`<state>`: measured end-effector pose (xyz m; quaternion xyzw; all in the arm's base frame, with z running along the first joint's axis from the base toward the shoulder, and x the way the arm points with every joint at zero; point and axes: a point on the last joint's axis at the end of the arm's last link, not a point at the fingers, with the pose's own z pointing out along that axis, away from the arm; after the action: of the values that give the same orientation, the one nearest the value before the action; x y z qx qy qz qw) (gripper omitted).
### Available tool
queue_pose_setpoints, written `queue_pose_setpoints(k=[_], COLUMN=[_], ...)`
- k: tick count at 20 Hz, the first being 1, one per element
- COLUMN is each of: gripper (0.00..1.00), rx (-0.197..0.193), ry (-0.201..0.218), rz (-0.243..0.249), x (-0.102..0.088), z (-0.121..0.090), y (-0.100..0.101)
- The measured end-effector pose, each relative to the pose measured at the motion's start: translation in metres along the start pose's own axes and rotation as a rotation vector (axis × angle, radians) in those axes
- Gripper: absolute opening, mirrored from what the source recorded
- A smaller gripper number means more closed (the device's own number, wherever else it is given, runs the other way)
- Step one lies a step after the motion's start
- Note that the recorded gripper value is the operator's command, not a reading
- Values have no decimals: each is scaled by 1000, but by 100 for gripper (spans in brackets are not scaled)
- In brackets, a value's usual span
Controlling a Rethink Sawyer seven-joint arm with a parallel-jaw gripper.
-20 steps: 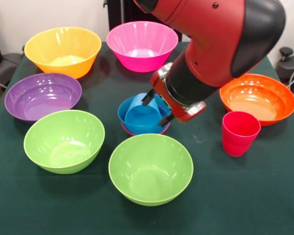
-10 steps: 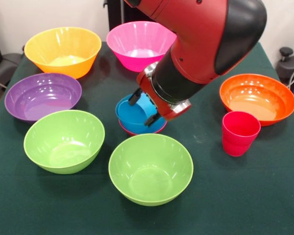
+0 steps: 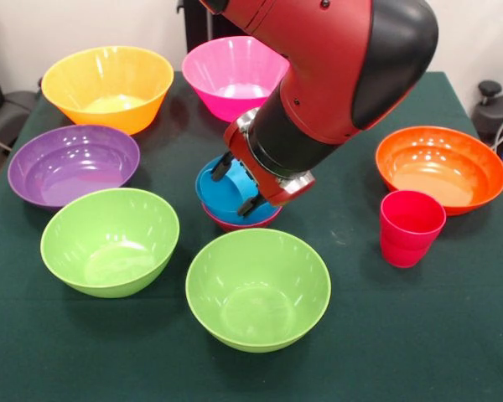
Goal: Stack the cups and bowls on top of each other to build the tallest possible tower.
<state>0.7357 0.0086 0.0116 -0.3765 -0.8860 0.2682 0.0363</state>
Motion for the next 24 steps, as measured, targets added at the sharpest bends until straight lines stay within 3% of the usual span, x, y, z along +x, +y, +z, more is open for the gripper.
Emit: queue_pose_setpoints(k=[15,24], gripper=[100,100], rx=[-5,-47], ry=[-2,-38], rz=[2,-2], x=[-1,2], z=[-6,-48], y=[-1,4])
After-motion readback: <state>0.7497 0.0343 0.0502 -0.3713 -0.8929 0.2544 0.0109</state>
